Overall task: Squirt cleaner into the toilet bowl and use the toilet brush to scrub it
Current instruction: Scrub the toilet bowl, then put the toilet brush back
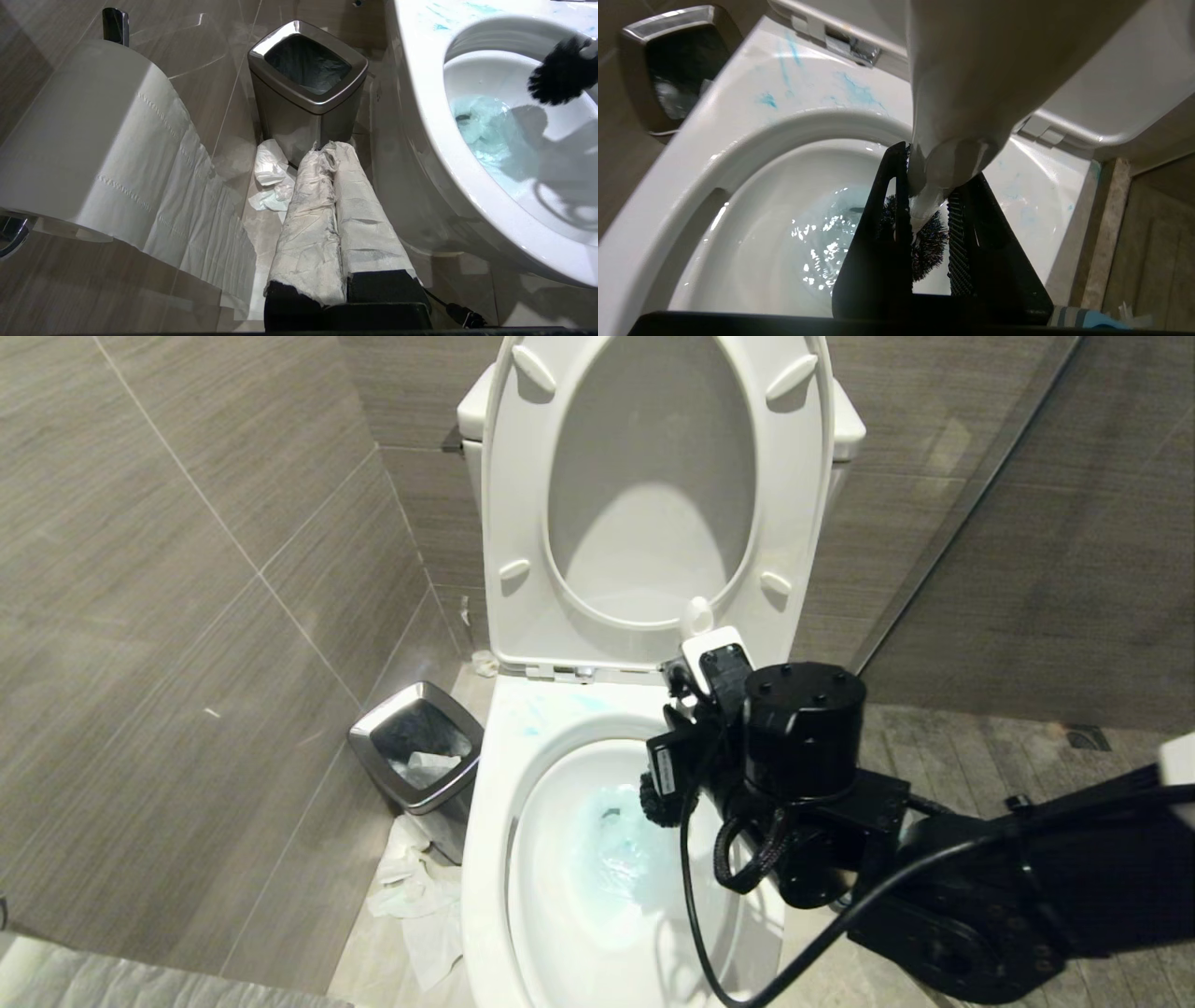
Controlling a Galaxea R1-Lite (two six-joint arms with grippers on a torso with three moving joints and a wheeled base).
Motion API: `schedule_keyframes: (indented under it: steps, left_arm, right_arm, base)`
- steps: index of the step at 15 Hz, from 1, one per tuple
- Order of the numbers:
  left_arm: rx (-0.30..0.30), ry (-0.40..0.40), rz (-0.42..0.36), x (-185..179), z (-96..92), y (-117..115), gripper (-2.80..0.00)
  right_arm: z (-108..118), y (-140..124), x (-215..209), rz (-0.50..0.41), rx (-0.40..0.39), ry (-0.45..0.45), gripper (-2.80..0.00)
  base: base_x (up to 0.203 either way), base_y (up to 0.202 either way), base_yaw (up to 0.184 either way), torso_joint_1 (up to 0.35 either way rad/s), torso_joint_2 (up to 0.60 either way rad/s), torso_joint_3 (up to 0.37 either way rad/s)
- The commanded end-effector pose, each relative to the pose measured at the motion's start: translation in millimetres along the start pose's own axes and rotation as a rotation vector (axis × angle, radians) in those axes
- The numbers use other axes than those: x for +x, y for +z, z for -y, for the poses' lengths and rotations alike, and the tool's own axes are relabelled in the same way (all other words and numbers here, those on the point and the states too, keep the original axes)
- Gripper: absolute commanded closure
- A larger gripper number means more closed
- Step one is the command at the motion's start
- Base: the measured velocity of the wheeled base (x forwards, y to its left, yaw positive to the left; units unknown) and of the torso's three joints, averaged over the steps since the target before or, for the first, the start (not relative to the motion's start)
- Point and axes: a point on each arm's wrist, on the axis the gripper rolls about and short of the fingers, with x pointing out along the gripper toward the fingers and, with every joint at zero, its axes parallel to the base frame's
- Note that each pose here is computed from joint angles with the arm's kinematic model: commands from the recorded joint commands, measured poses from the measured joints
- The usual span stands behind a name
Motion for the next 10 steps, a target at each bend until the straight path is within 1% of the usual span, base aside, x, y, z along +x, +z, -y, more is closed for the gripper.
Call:
schedule_keyframes:
  steps: [1,3,4,6,10]
  left_arm:
    - [0.001,0.001,-0.007,0.6,0.0,-2.1,0.00]
    - [0.000,0.001,-0.007,0.6,0.0,-2.1,0.00]
    - [0.000,0.001,-0.007,0.6,0.0,-2.1,0.00]
    - [0.000,0.001,-0.007,0.6,0.0,-2.1,0.00]
    - [0.000,0.001,-0.007,0.6,0.0,-2.1,0.00]
  right_arm:
    - [18.8,38.6,-32.4,0.085,0.048,0.019,0.00]
    - [23.2,52.3,-55.6,0.105,0.052,0.071,0.00]
    - [26.3,57.6,-62.9,0.118,0.063,0.080,0.00]
    - [34.6,69.9,-73.0,0.153,0.088,0.078,0.00]
    - [58.3,106.6,-101.5,0.207,0.121,0.072,0.00]
  base:
    - [0.000,0.000,0.000,0.000,0.00,0.000]
    - [0.000,0.000,0.000,0.000,0.00,0.000]
    - [0.000,0.000,0.000,0.000,0.00,0.000]
    - [0.000,0.000,0.000,0.000,0.00,0.000]
    - [0.000,0.000,0.000,0.000,0.00,0.000]
